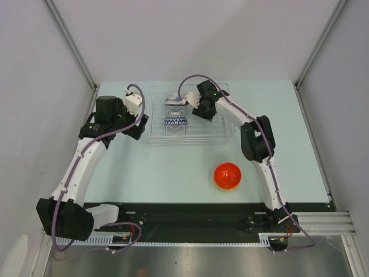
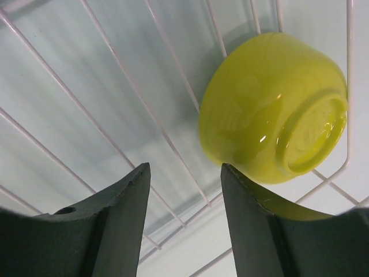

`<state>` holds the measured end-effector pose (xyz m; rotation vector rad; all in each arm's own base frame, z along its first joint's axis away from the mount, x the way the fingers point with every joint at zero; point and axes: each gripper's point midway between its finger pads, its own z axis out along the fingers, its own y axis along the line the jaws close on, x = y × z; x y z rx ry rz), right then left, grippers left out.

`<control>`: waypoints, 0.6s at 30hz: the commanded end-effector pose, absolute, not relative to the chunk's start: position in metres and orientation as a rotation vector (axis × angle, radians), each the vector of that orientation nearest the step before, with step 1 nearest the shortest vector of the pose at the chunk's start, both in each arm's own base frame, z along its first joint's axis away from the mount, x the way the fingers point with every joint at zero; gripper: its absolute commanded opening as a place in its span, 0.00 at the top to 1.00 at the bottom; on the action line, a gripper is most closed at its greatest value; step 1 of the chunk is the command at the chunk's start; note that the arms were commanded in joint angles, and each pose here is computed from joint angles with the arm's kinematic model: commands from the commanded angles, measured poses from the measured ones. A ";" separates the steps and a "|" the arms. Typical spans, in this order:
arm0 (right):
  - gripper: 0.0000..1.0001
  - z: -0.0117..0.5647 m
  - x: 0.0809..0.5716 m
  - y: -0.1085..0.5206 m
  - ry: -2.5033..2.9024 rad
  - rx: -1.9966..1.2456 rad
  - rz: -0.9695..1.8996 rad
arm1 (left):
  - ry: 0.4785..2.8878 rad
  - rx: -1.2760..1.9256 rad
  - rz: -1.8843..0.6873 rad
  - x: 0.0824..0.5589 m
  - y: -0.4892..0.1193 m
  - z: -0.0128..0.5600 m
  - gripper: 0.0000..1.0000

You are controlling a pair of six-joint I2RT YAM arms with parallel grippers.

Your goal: Load the bowls into the dish rack

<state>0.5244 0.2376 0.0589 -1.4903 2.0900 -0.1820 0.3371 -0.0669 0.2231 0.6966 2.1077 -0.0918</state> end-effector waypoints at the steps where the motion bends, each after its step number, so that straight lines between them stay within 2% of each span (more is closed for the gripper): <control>1: 0.43 0.104 0.519 0.241 2.041 -1.438 -0.121 | 2.077 0.684 -0.086 0.334 -0.064 0.232 0.00; 7: 0.43 0.141 0.465 0.254 2.009 -1.514 0.088 | 2.067 0.687 -0.077 0.334 -0.063 0.234 0.00; 10: 0.43 0.179 0.441 0.253 1.969 -1.481 0.144 | 2.065 0.684 -0.087 0.333 -0.064 0.233 0.00; 15: 0.44 0.219 0.387 0.224 1.993 -1.381 0.203 | 2.064 0.683 -0.080 0.329 -0.063 0.228 0.00; 18: 0.44 0.213 0.350 0.196 2.052 -1.355 0.198 | 2.056 0.680 -0.066 0.328 -0.061 0.224 0.00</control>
